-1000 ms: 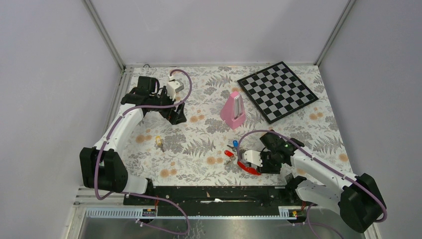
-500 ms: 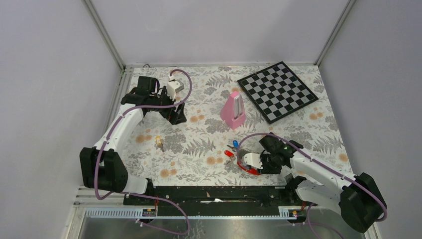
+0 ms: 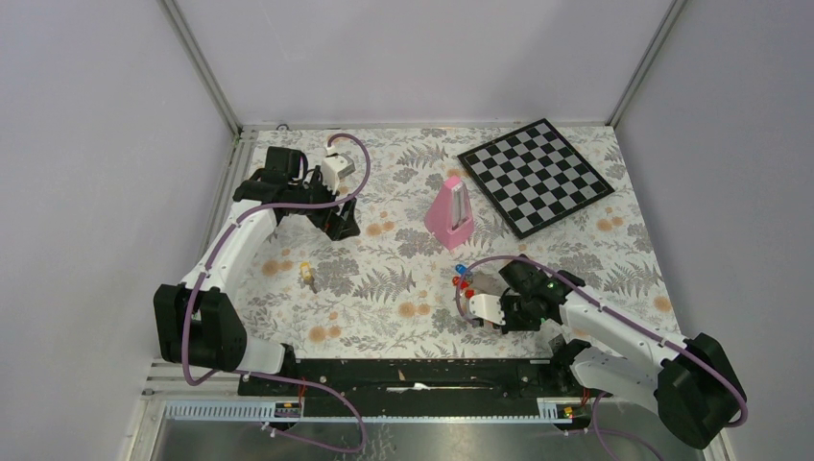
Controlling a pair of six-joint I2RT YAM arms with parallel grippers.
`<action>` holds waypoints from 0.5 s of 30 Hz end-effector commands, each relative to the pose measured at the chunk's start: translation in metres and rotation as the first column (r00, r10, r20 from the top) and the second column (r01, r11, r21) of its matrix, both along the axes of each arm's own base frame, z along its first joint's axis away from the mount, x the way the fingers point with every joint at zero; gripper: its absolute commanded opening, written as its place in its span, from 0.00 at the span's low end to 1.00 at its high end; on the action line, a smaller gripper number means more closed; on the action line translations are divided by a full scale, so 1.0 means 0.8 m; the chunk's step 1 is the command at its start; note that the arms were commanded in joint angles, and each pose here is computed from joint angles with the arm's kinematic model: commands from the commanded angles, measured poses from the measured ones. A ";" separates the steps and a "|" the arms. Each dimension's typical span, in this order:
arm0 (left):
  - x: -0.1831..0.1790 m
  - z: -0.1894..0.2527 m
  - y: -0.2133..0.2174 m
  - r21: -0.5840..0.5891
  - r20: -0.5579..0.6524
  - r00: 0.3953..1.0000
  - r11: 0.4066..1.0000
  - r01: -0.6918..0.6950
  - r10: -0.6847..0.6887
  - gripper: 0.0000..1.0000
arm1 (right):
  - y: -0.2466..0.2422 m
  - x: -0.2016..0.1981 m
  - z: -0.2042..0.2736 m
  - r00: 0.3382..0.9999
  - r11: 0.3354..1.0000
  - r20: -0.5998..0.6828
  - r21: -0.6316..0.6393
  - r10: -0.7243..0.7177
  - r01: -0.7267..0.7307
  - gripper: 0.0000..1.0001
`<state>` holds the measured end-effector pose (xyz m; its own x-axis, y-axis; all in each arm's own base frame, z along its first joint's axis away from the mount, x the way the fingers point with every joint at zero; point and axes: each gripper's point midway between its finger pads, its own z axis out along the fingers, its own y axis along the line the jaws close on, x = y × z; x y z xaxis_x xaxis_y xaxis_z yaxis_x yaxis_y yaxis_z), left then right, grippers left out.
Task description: Put the keys on the keyring
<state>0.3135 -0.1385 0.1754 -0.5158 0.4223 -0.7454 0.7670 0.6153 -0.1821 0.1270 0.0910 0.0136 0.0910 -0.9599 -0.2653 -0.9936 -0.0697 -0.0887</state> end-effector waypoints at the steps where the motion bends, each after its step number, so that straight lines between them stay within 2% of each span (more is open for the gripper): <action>1: 0.013 0.027 -0.009 -0.031 0.057 0.998 0.999 0.023 -0.021 0.99 | 0.016 -0.003 0.019 1.000 0.999 -0.020 0.053 0.009 -0.008 0.08; 10: 0.016 0.031 -0.022 -0.033 0.041 0.997 0.997 0.063 -0.062 0.99 | 0.047 0.002 0.055 0.999 0.988 -0.053 0.152 0.001 0.007 0.02; 15: 0.004 0.047 -0.042 -0.106 0.053 0.990 0.985 0.139 -0.134 0.99 | 0.079 0.010 0.089 0.998 0.965 -0.069 0.261 -0.004 0.022 0.00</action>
<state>0.3189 -0.1536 0.1830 -0.5082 0.4302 -0.7461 0.7916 0.5746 -0.2079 0.1342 0.1267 0.0565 0.0711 -0.9120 -0.4041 -0.9967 -0.0491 -0.0646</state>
